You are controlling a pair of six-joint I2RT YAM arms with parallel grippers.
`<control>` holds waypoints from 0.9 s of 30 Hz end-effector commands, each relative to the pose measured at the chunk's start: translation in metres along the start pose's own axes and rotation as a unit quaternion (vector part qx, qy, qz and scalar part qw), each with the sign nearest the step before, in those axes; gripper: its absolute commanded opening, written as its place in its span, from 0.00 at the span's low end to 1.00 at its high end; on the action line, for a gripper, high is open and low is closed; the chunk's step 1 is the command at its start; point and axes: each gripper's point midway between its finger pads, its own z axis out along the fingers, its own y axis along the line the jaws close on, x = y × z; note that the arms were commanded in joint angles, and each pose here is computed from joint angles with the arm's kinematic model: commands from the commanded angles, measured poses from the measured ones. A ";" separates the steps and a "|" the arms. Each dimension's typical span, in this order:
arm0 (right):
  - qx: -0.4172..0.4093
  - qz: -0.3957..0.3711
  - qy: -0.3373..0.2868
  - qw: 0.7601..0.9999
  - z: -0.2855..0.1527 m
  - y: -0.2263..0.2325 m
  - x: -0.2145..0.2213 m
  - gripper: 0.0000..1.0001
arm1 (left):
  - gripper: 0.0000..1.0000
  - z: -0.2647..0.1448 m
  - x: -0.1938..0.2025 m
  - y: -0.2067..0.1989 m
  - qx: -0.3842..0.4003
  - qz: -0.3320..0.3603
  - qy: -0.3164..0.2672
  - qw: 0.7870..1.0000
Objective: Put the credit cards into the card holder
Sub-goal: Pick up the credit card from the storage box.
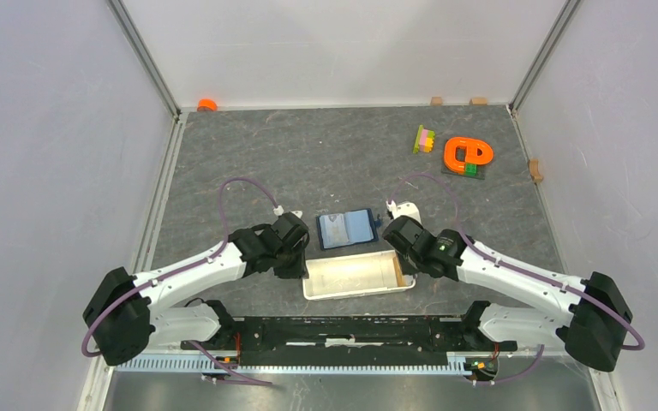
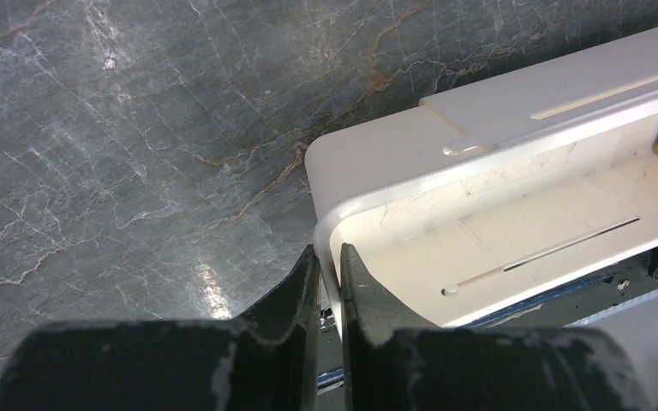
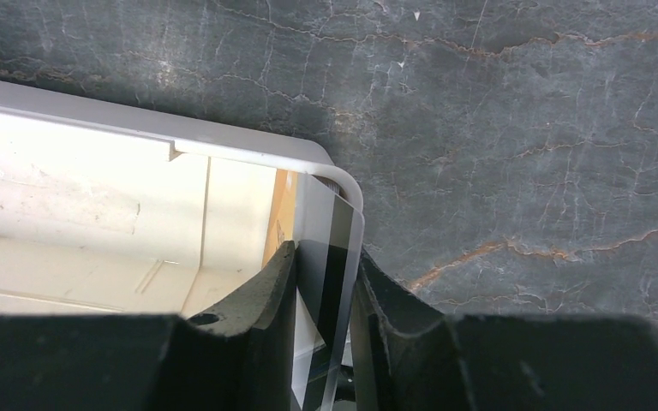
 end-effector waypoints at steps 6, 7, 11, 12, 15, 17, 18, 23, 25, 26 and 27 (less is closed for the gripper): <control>0.008 -0.005 -0.023 1.000 -0.017 -0.009 -0.013 0.25 | 0.08 -0.005 0.003 0.008 -0.018 0.035 0.012 0.999; 0.003 -0.005 -0.022 1.000 -0.016 -0.007 -0.011 0.25 | 0.08 -0.005 0.003 0.010 -0.022 0.036 0.013 0.999; -0.008 -0.005 -0.015 1.000 -0.013 -0.005 -0.004 0.21 | 0.06 -0.007 0.001 0.016 -0.041 0.043 0.011 0.998; -0.010 -0.004 -0.016 1.000 -0.013 -0.004 -0.003 0.20 | 0.06 -0.008 0.001 0.017 -0.042 0.044 0.011 0.998; -0.031 -0.005 -0.014 0.999 -0.011 0.003 -0.001 0.19 | 0.04 -0.008 0.001 0.017 -0.042 0.043 0.010 0.998; -0.044 -0.004 -0.013 0.999 -0.010 0.008 0.000 0.18 | 0.04 -0.008 0.002 0.017 -0.044 0.045 0.014 0.998; -0.049 -0.003 -0.014 0.999 -0.009 0.010 0.000 0.16 | 0.04 -0.007 0.002 0.016 -0.043 0.045 0.016 0.998; -0.050 0.010 -0.032 0.998 -0.013 0.010 -0.008 0.05 | 0.04 -0.009 0.004 0.013 -0.034 0.045 0.020 0.998; -0.041 0.015 -0.046 0.998 -0.018 0.006 -0.016 0.05 | 0.09 -0.010 0.003 0.012 -0.030 0.047 0.018 0.998; -0.033 0.017 -0.053 0.998 -0.022 0.002 -0.021 0.02 | 0.14 -0.012 0.003 0.011 -0.026 0.049 0.018 0.998; -0.023 0.019 -0.061 0.998 -0.024 -0.002 -0.025 0.00 | 0.18 -0.013 0.003 0.010 -0.022 0.050 0.017 0.998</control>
